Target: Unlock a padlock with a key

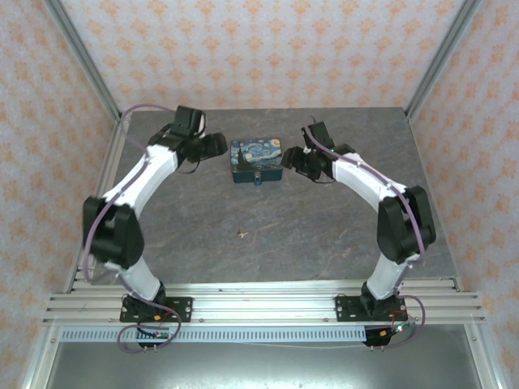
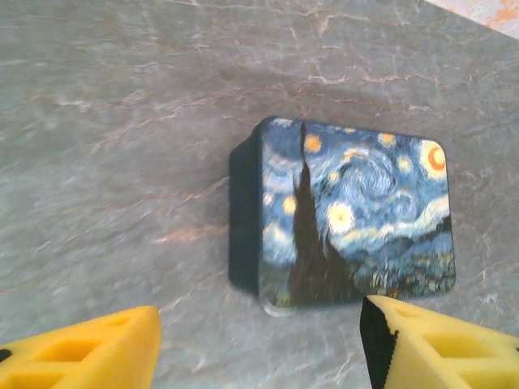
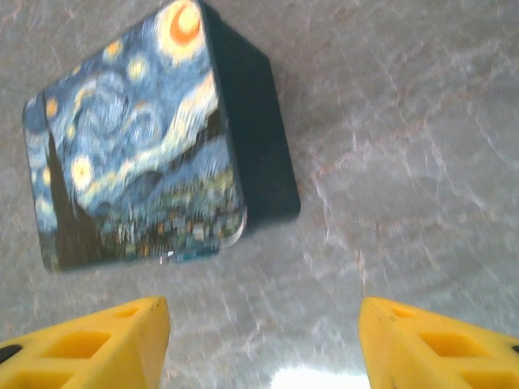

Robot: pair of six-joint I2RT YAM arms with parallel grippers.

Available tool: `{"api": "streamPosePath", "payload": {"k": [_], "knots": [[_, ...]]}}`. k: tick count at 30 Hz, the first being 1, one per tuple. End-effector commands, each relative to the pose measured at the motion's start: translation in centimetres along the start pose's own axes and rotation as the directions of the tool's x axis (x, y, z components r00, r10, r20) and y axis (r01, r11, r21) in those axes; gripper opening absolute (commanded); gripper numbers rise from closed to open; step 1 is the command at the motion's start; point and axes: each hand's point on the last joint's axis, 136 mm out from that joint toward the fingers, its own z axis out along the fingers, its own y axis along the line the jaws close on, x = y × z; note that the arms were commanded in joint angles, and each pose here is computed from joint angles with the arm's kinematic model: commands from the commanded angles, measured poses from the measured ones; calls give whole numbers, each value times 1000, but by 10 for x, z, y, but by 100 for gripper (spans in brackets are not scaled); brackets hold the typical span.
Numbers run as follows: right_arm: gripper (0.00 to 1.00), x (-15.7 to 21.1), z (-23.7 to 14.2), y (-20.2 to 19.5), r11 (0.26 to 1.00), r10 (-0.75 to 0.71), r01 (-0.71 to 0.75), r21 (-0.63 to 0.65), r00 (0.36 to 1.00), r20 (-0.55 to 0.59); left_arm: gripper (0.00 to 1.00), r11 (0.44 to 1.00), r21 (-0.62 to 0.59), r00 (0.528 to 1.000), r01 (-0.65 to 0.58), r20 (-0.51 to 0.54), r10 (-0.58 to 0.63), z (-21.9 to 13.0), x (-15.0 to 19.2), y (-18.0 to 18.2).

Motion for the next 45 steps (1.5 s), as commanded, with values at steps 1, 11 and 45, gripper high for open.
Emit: {"api": "streamPosePath", "payload": {"k": [1, 11, 45], "knots": [[63, 44, -1, 2, 995, -87, 89, 46, 995, -41, 64, 993, -117, 996, 5, -83, -15, -5, 60, 35], [59, 127, 2, -14, 992, -103, 111, 68, 990, -101, 45, 968, -152, 948, -199, -279, 151, 5, 205, 21], [58, 137, -24, -57, 968, -178, 187, 169, 982, -66, 38, 915, -391, 966, -102, -260, -3, 35, 254, 7]]}}
